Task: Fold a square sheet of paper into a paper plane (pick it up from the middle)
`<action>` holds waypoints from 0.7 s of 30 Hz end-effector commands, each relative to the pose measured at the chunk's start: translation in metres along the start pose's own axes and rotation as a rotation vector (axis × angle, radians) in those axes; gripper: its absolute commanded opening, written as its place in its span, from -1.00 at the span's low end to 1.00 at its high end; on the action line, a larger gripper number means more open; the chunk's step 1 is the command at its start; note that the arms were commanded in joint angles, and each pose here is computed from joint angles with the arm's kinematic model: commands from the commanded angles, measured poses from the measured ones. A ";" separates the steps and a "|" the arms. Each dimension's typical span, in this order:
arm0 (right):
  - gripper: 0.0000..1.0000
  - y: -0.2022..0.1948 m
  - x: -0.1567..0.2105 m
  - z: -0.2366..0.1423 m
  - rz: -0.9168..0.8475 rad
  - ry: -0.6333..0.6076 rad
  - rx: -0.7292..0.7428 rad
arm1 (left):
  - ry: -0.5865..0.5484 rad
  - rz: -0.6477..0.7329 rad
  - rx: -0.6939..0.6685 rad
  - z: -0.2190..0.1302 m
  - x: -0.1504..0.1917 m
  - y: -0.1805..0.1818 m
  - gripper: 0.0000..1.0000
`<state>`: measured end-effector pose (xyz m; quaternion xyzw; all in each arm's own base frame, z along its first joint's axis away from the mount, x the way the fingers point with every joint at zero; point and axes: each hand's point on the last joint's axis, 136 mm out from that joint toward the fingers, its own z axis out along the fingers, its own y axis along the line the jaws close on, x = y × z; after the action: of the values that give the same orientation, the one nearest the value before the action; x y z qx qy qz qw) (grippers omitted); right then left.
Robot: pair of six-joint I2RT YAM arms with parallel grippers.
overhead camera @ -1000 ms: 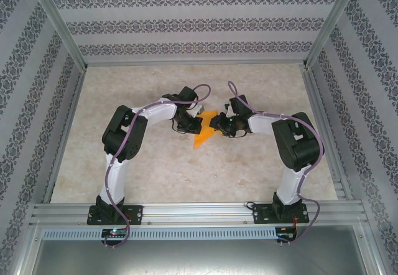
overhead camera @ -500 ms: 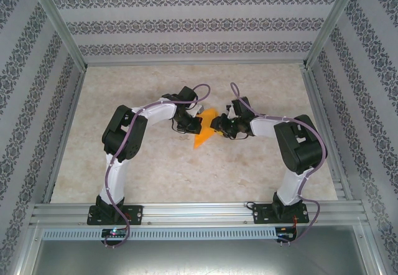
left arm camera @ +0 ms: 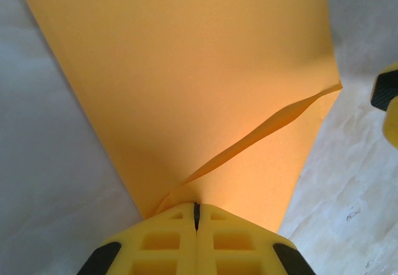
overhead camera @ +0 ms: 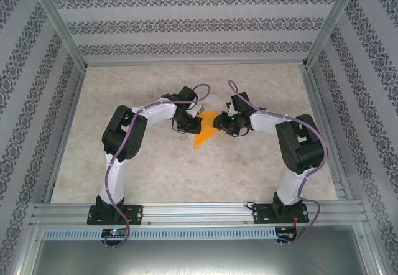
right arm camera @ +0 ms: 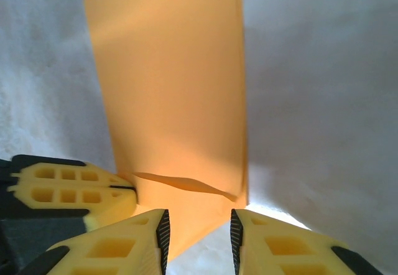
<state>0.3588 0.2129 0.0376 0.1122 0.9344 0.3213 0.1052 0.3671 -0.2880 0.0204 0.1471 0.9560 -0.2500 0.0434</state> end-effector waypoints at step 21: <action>-0.31 0.009 -0.001 0.021 0.018 0.059 -0.038 | 0.090 -0.031 -0.073 0.027 0.022 0.033 -1.00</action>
<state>0.3658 0.2207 0.0255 0.1143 0.9340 0.3278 0.0846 0.3665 -0.2887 0.0202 0.1474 0.9554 -0.2524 0.0415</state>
